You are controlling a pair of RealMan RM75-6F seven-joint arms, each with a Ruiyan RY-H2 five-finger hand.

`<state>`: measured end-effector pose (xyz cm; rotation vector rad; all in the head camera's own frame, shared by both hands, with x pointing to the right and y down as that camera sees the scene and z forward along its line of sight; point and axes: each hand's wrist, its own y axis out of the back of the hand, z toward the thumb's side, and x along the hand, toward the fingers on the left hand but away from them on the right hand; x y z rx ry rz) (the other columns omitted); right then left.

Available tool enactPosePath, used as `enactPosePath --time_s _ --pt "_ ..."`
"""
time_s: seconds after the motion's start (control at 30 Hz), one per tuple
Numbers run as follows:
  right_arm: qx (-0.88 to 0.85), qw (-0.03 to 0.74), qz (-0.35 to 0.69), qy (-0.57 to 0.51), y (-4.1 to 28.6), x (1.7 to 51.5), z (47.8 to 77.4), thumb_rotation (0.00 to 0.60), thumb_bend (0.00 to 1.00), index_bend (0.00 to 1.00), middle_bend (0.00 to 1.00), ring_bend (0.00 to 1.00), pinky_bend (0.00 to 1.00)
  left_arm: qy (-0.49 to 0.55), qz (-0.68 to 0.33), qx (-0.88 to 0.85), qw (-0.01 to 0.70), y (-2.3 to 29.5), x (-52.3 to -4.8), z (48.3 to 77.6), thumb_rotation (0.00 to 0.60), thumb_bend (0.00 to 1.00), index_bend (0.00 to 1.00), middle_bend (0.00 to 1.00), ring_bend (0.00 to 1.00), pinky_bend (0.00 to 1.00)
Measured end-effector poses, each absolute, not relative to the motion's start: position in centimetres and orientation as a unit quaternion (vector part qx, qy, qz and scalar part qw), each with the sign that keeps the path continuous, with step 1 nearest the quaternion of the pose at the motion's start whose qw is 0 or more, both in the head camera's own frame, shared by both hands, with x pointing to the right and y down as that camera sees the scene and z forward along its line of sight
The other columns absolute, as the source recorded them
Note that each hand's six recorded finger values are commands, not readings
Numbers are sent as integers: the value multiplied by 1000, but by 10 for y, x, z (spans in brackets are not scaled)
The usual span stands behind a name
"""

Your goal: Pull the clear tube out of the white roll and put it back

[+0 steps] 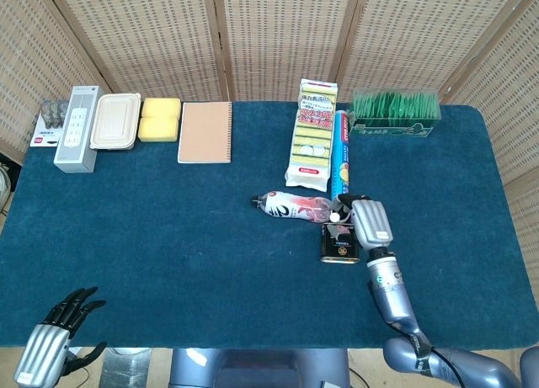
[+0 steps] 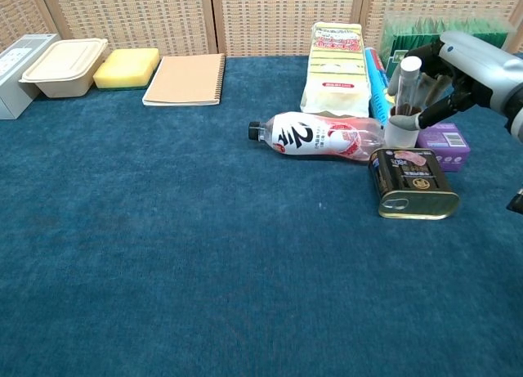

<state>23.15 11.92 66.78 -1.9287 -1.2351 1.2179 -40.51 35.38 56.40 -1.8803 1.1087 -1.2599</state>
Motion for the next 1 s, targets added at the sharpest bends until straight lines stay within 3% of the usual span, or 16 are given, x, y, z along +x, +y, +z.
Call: enactPosePath --time_s 1.0 --pt "-704 285 461 -460 113 235 666 600 333 550 587 615 472 418 -476 -710 306 354 -405 564 600 180 235 146 120 221"
